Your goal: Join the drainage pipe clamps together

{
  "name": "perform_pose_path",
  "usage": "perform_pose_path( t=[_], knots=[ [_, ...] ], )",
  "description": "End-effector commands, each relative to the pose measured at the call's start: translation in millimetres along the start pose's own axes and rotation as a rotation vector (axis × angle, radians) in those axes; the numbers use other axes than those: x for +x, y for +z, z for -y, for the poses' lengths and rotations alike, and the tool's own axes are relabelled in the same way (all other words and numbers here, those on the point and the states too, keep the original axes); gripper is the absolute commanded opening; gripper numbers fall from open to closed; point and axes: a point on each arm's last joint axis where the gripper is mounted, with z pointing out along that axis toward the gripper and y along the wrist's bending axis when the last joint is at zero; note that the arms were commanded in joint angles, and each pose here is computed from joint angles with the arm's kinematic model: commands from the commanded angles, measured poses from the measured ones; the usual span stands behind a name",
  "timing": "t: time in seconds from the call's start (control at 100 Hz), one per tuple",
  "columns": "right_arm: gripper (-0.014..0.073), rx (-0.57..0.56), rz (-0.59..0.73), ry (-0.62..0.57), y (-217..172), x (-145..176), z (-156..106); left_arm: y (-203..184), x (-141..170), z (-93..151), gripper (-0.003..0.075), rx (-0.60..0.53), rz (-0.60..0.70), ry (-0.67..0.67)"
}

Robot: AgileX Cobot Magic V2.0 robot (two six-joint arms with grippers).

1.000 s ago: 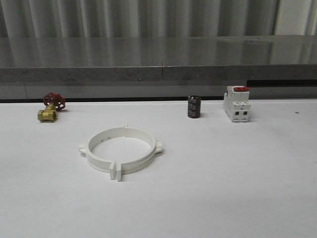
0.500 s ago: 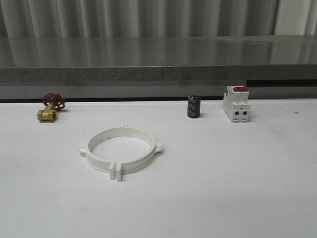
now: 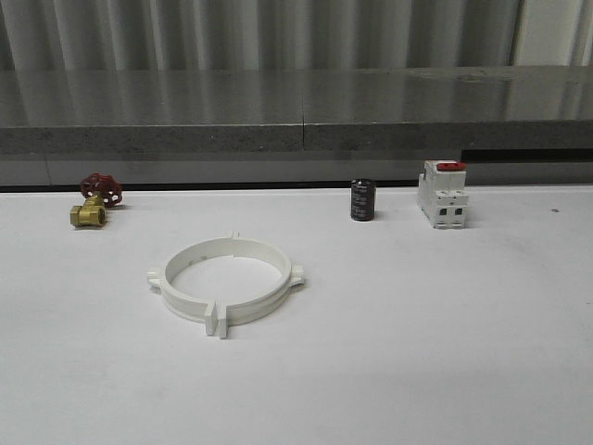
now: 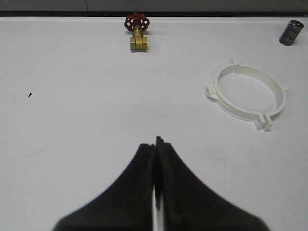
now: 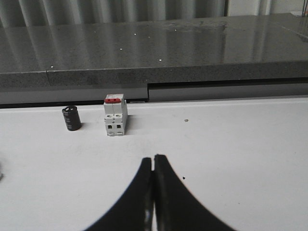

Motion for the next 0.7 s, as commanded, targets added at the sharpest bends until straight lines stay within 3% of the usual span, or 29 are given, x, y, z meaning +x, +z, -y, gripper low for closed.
perform_pose_path(
  t=[0.0,0.19,0.69],
  knots=[
    [-0.0067,-0.025,0.116,-0.006,-4,-6,-1,-4,-13,1,-0.0021,0.004,0.084,-0.011],
    [-0.0067,-0.074,0.087,0.002,0,10,-3,-4,-13,1,-0.0021,0.004,0.084,-0.011],
    [-0.0067,-0.077,0.115,-0.008,-1,7,-3,-4,-13,1,-0.0021,0.004,0.084,-0.011]
  ],
)
